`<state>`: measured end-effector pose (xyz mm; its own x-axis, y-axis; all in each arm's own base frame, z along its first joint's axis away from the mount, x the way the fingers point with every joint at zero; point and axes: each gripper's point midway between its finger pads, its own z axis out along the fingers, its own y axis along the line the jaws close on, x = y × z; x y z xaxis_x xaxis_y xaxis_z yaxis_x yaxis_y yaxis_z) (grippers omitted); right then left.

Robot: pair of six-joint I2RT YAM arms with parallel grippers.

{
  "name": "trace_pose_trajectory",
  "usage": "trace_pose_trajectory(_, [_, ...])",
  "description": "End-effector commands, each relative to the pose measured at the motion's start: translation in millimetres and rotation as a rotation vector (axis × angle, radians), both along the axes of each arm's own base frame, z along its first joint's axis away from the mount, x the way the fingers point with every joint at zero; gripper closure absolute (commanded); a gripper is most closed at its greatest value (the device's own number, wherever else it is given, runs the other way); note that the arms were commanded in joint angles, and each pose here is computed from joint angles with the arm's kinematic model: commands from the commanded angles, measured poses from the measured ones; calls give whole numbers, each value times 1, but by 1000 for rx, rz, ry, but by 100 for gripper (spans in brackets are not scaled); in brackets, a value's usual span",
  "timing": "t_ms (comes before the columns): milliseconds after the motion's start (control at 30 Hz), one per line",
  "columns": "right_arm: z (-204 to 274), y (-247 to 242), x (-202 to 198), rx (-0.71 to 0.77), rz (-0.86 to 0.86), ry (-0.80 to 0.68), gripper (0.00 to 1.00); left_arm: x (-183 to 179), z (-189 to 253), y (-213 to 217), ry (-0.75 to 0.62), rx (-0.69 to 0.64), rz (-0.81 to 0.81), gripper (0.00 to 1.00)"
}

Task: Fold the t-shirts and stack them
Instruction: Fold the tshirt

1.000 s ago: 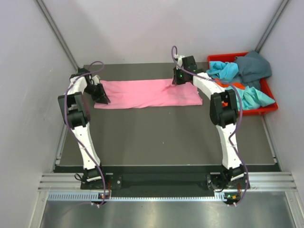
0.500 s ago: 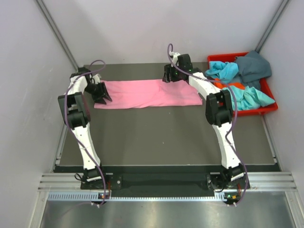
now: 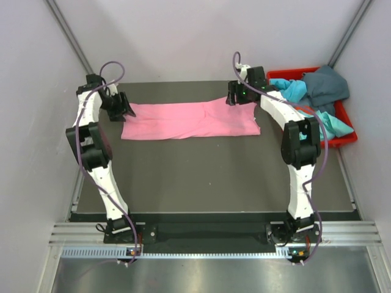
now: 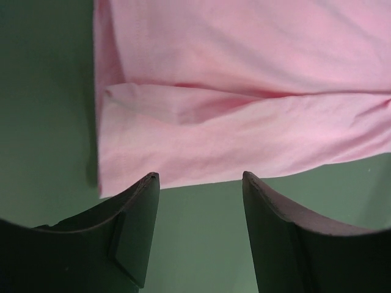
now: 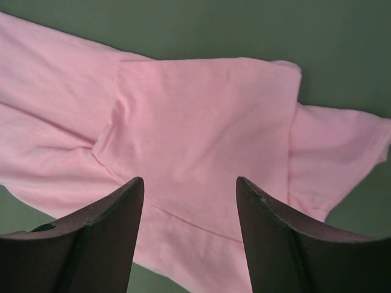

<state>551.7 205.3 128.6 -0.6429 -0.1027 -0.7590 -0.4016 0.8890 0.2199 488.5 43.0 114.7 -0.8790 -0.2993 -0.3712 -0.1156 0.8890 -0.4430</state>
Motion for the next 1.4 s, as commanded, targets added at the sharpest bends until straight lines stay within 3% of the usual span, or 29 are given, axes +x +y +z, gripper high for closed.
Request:
trace_pose_trajectory(0, [9, -20, -4, -19, -28, -9, 38, 2, 0, 24, -8, 53, 35, 38])
trace_pose_trajectory(567, [-40, -59, 1, -79, -68, 64, 37, -4, -56, 43, 109, 140, 32, 39])
trace_pose_trajectory(1100, [-65, -52, 6, 6, -131, 147, 37, -6, -101, 41, 189, 119, 19, 44])
trace_pose_trajectory(1200, [-69, -55, 5, 0, -139, 154, 37, -5, -110, 37, 204, 105, 8, 51])
trace_pose_trajectory(1333, [-71, -58, 6, -14, -154, 154, 37, -12, -113, 28, 226, 73, -6, 72])
trace_pose_trajectory(1367, [-71, -60, 6, -22, -161, 153, 37, -14, -114, 26, 224, 72, -30, 84])
